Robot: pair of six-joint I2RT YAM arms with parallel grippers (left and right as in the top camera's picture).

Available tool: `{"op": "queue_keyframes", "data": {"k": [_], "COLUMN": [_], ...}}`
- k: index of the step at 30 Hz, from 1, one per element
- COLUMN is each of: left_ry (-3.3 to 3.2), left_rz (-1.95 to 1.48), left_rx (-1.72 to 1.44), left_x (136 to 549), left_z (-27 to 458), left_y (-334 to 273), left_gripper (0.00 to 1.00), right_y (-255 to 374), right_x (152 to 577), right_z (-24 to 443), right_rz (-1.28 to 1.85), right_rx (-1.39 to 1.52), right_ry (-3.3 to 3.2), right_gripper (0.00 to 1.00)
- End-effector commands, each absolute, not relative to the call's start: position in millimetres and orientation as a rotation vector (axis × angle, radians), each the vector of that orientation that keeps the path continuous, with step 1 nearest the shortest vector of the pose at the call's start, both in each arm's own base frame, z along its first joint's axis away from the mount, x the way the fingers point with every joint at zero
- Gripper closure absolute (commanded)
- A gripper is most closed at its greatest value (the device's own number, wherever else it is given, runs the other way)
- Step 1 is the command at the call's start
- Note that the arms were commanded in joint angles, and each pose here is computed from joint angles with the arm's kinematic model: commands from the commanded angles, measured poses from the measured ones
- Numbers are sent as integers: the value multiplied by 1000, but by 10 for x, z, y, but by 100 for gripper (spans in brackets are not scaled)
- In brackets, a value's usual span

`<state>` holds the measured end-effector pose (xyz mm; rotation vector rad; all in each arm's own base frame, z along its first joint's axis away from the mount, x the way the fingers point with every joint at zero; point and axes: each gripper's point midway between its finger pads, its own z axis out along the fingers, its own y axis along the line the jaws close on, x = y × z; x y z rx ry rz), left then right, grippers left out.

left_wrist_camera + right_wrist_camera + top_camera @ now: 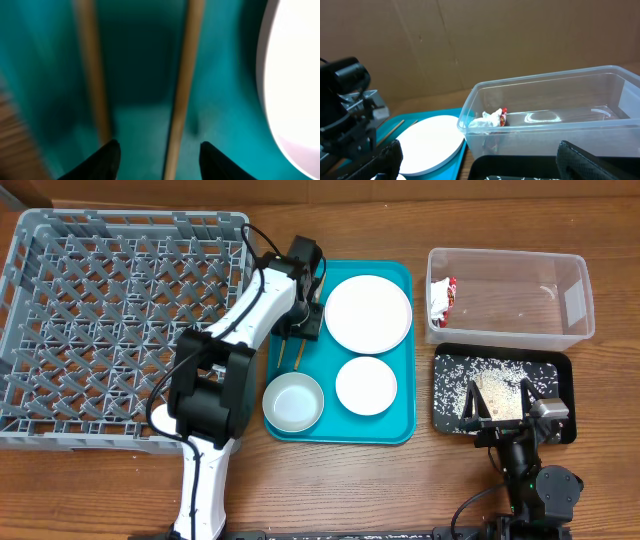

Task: Sort waste into correct bins and load items into the dishwasher
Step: 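Carry the chopstick left and drop it into the grey rack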

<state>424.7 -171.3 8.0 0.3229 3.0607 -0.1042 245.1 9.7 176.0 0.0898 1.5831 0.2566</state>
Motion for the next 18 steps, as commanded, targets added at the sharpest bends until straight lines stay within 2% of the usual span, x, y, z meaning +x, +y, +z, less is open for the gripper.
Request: {"op": "queue_keyframes", "data": {"k": [1, 2, 5, 6, 8, 12, 18], "left_ry": [3082, 3084, 3087, 3087, 3090, 3107, 3114], "left_rz": [-162, -146, -49, -3, 26, 31, -81], "left_rx": [516, 518, 440, 388, 344, 259, 124], "left_x": [4122, 4120, 4159, 4179, 4189, 4191, 4299], "left_z": [-92, -109, -120, -120, -120, -64, 466], "left_y": [-1851, -1842, -1739, -1690, -1648, -1593, -1544], "left_gripper": [53, 55, 68, 80, 95, 96, 96], "right_y": [80, 80, 80, 80, 80, 80, 80], "right_x": [2452, 2452, 2452, 2452, 2452, 2452, 2452], "right_z": [1753, 1753, 1753, 1753, 1753, 1753, 1753], "right_rz": [243, 244, 243, 243, 243, 243, 244], "right_rx": [88, 88, 88, 88, 88, 88, 88], "right_ry": [1574, 1574, 1574, 1574, 1574, 1574, 1574], "right_gripper": [0, 0, 0, 0, 0, 0, 0]}}
